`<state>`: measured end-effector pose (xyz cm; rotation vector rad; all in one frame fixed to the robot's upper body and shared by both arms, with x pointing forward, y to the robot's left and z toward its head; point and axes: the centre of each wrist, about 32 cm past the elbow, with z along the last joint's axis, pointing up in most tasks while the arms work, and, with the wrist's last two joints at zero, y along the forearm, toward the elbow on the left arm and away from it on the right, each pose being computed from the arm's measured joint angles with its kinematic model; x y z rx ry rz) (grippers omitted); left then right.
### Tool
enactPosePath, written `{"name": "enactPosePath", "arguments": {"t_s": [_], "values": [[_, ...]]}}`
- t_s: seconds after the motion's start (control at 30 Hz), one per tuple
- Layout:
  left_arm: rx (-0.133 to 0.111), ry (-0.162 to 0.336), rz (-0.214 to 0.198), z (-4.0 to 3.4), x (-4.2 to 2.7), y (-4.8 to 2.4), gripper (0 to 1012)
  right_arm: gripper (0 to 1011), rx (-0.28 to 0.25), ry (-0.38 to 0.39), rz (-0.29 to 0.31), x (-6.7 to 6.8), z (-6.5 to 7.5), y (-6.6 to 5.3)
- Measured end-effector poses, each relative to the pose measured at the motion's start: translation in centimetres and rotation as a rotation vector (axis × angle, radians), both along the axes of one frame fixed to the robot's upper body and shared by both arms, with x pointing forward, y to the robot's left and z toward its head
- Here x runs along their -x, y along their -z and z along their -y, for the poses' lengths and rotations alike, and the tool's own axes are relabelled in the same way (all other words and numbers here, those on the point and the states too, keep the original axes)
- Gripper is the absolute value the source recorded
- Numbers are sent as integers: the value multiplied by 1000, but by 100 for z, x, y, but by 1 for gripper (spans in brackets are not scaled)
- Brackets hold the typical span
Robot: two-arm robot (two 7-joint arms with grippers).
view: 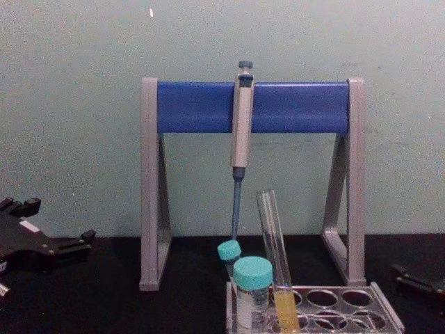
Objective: Pick up the test tube from the test tube rack, shake it, then place it back into the test tube rack.
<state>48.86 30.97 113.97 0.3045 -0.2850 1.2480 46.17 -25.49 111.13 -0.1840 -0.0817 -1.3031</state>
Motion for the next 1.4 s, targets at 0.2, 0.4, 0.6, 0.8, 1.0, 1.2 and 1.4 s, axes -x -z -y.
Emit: {"name": "enactPosePath", "arguments": {"t_s": [0.2, 0.4, 0.6, 0.8, 1.0, 1.2, 1.4], "values": [[0, 0, 0, 0, 0, 0, 1001, 1000, 0, 0, 0, 0, 0, 0], [0, 0, 0, 0, 0, 0, 1001, 1000, 0, 0, 0, 0, 0, 0], [0, 0, 0, 0, 0, 0, 1001, 1000, 0, 0, 0, 0, 0, 0], [0, 0, 0, 0, 0, 0, 1001, 1000, 0, 0, 0, 0, 0, 0], [0, 0, 0, 0, 0, 0, 1001, 1000, 0, 0, 0, 0, 0, 0], [0, 0, 0, 0, 0, 0, 1001, 1000, 0, 0, 0, 0, 0, 0], [0, 0, 0, 0, 0, 0, 1001, 1000, 0, 0, 0, 0, 0, 0]]}}
